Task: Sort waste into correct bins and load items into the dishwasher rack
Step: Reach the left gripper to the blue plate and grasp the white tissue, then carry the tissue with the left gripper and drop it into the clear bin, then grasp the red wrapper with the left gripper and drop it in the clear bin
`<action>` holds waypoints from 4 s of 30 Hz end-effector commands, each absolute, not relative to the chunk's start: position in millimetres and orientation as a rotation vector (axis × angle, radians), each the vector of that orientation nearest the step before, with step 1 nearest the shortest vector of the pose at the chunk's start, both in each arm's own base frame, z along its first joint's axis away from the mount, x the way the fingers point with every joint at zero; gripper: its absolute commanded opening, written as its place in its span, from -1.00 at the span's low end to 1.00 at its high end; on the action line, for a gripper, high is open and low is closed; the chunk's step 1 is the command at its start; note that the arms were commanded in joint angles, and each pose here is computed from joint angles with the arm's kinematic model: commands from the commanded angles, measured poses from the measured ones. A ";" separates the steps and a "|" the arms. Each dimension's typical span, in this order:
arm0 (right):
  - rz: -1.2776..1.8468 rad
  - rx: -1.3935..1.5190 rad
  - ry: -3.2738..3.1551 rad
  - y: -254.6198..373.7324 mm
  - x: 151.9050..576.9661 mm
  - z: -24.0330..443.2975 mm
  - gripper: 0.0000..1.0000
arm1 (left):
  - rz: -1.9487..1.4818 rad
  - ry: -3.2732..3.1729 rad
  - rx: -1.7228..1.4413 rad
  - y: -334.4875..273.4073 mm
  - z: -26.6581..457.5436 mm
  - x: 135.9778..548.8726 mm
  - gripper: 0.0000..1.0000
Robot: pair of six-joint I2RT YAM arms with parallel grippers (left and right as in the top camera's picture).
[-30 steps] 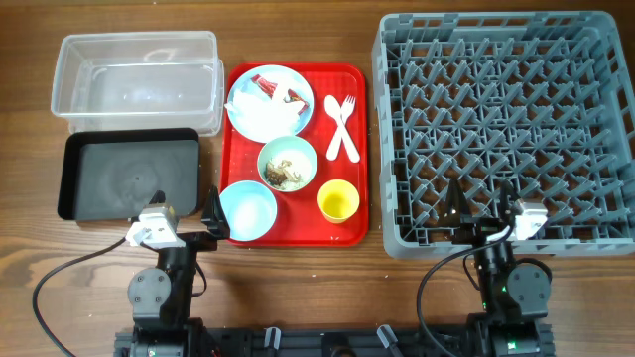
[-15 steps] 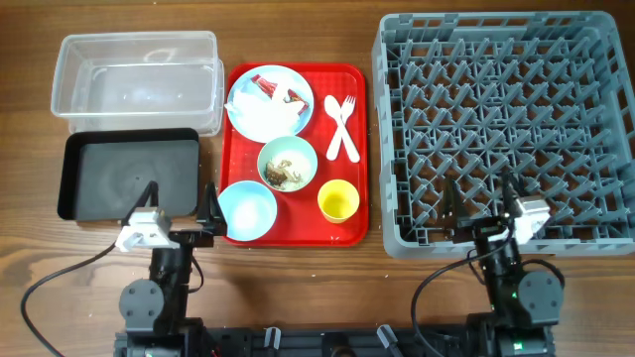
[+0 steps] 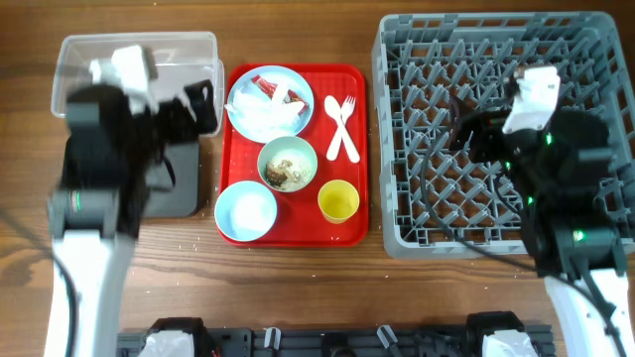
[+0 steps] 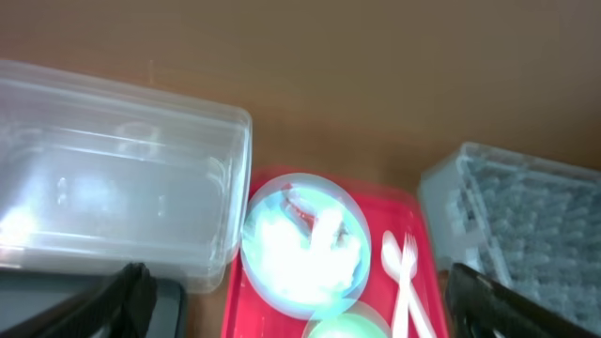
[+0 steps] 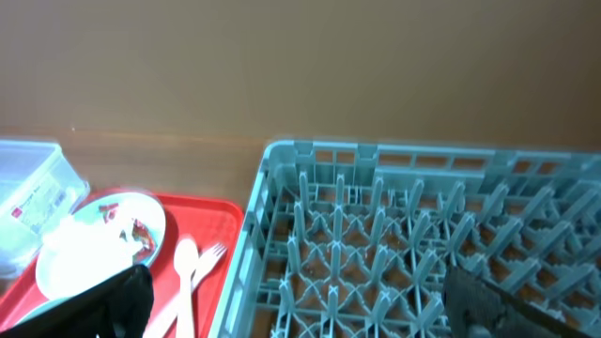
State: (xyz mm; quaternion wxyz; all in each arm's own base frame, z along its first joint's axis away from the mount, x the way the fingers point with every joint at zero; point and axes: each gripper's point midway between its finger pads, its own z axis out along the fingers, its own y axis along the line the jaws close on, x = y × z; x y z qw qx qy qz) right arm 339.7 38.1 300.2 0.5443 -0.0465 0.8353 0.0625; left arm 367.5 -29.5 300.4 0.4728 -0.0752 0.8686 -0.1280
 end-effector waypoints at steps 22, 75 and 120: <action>0.313 0.027 2.268 51.1 353.0 236.5 0.99 | -0.101 2.989 -0.420 -130.9 10.7 468.7 0.61; 0.347 0.083 2.354 52.9 347.6 216.8 0.99 | -0.119 2.660 -0.964 -161.5 16.2 511.3 0.31; 0.348 0.081 2.338 53.1 351.1 219.2 0.99 | -0.123 2.519 -0.654 -77.9 187.4 498.9 -0.92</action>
